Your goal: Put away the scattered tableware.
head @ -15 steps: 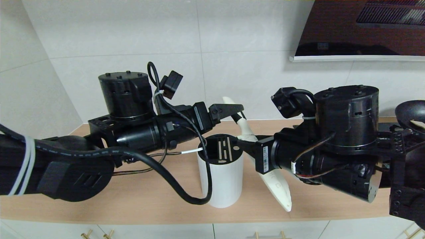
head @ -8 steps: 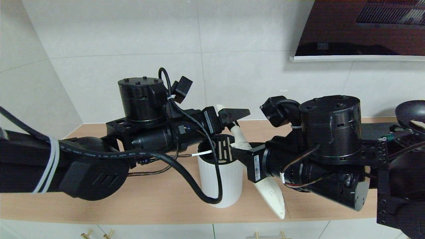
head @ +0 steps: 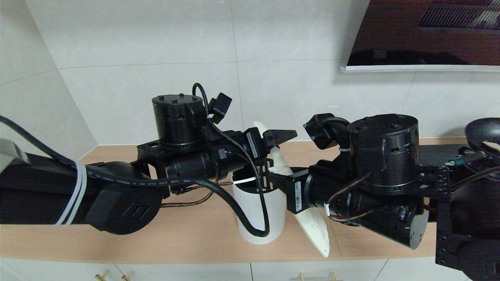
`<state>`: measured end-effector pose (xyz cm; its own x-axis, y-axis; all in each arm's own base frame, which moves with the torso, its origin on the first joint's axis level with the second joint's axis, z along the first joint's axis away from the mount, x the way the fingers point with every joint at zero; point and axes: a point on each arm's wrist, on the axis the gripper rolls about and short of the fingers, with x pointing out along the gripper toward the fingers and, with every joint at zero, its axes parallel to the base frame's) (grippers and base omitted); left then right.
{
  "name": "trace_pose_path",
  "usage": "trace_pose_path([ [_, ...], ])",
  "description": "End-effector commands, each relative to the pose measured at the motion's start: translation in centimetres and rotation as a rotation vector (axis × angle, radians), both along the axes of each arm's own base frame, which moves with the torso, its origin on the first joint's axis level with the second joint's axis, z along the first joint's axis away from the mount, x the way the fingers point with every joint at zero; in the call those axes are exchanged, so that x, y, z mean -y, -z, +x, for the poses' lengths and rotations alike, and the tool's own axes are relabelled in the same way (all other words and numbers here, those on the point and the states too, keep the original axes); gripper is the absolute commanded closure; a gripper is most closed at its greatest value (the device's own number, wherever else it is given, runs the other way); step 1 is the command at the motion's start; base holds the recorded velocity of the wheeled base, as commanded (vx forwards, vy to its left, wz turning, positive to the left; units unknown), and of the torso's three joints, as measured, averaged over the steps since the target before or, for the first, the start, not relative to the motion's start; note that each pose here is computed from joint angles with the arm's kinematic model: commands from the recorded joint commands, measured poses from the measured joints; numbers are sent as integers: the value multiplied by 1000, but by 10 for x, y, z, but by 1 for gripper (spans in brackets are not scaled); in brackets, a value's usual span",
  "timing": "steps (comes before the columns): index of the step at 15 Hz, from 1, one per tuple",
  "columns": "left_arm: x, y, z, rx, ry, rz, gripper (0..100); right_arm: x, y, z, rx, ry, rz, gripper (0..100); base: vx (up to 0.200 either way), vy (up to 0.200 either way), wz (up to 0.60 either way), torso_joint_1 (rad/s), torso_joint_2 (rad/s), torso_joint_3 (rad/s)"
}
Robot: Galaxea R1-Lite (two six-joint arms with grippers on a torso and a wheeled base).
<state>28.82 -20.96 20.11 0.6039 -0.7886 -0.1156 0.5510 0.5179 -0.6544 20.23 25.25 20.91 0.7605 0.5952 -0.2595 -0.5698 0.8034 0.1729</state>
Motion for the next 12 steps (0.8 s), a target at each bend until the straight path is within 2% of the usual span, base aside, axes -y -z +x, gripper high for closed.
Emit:
trace_pose_path([
  [1,1,2,1,-5,0,1,0,-5,6,2,2,9,-5,100,0,0,0,0,0,0],
  [7,1,-1,3,7,-27,-1,0,-7,7,3,12,15,3,100,0,0,0,0,0,0],
  [8,1,-1,3,7,-28,-1,100,-7,7,3,11,15,4,100,0,0,0,0,0,0],
  [12,2,1,4,2,-22,2,100,-6,5,2,13,15,6,100,0,0,0,0,0,0],
])
